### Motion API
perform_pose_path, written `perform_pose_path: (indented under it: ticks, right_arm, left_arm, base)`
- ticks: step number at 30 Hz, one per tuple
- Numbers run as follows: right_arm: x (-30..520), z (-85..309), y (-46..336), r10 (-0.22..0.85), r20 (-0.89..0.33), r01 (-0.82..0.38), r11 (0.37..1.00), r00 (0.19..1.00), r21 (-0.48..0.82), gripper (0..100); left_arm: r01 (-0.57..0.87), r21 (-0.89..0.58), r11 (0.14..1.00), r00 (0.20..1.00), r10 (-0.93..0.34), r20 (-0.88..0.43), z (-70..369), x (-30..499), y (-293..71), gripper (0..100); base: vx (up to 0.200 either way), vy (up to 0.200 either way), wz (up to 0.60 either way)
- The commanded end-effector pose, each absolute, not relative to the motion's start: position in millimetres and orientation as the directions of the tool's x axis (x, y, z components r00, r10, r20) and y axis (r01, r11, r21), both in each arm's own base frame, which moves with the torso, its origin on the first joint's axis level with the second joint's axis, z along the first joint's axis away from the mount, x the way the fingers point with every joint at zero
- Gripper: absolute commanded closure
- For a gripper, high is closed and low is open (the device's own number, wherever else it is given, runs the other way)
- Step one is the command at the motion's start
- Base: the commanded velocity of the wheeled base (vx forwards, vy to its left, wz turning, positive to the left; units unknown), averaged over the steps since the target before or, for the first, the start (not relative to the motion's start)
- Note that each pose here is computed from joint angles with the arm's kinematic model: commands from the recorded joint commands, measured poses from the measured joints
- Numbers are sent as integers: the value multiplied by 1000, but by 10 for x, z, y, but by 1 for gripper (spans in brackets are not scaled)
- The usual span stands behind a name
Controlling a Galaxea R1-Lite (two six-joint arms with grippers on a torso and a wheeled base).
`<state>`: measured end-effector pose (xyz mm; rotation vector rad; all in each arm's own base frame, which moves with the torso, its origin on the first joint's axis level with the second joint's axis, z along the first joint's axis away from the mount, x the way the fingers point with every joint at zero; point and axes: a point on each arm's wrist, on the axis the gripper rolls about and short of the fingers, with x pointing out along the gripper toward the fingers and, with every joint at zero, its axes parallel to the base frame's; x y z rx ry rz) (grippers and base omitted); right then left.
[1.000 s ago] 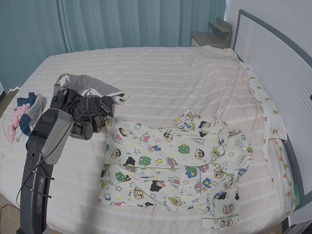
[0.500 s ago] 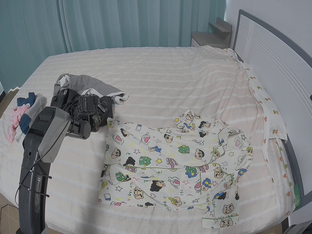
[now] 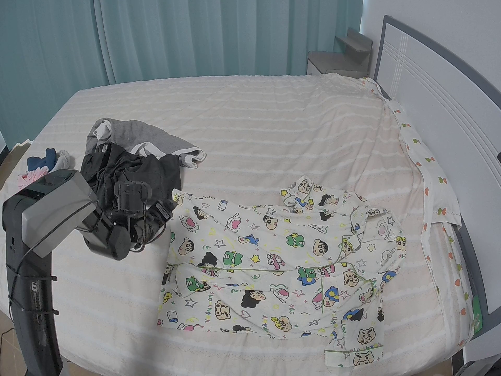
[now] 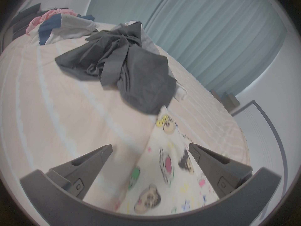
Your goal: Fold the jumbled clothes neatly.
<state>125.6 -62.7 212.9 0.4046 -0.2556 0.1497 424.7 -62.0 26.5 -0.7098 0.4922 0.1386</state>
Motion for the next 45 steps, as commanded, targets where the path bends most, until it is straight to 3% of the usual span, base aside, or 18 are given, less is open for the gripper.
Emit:
perform_pose_path:
  ticks: [1,14,28,33,45]
  right_arm:
    - [1252,2104,-618,109,264,-206,905,958,372,0]
    - [1246,2094,-614,113,261,-208,904,959,373,0]
    - [1239,2090,-607,122,259,-216,903,958,371,0]
    - [1239,2086,-605,125,258,-218,903,958,371,0]
    - [1239,2082,-602,127,257,-219,902,958,372,0]
  left_arm:
    - [-87,-648,757,806,-329,-493,370,2984,-929,0]
    - [-227,-656,720,690,-357,-630,30,2676,-1009,0]
    - [-167,-686,708,780,-331,-531,-85,2774,-928,0]
    - [-130,-622,772,778,-309,-547,-251,2768,-873,0]
    - [-103,-636,764,804,-313,-505,-394,2818,-875,0]
  base:
    - [0,0,0]
    - [0,0,0]
    - [0,0,0]
    - [0,0,0]
    - [0,0,0]
